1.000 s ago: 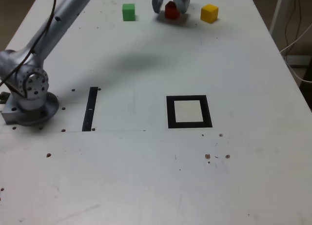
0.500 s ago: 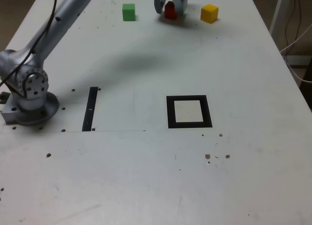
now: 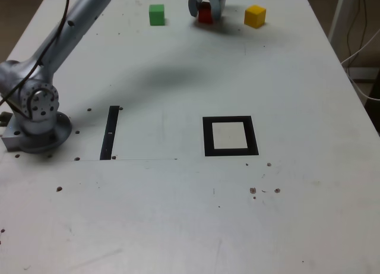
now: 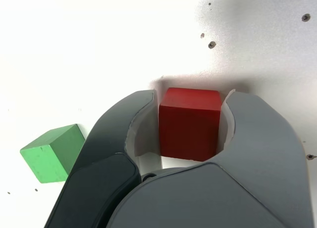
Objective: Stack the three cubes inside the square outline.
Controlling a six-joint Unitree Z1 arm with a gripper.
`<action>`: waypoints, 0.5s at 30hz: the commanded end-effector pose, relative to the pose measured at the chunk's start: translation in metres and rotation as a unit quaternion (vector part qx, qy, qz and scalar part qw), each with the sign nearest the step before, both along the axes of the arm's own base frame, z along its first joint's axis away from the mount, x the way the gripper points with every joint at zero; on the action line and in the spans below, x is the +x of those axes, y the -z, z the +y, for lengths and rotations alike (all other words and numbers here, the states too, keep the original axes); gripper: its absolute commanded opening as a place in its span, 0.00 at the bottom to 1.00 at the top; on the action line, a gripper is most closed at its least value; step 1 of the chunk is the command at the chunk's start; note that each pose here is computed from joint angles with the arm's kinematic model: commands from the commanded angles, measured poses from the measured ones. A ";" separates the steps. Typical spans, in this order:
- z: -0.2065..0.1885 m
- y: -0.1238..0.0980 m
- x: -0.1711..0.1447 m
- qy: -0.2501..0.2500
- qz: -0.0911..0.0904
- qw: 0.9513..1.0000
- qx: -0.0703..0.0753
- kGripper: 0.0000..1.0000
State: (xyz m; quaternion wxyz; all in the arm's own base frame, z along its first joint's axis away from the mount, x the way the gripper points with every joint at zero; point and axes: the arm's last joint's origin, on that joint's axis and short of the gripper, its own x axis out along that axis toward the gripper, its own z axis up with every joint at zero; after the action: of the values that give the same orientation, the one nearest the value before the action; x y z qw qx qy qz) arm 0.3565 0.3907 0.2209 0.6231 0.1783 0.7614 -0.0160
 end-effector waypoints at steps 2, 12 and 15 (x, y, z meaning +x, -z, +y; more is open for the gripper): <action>-0.007 -0.009 0.000 -0.009 -0.005 1.000 0.002 0.39; -0.046 -0.036 -0.001 -0.029 -0.019 0.999 -0.003 0.39; -0.062 -0.048 -0.004 -0.031 -0.023 0.999 -0.004 0.39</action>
State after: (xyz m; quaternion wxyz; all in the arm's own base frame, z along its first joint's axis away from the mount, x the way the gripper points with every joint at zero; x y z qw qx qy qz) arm 0.3536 0.3351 0.2558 0.6341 0.1462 0.7593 -0.0019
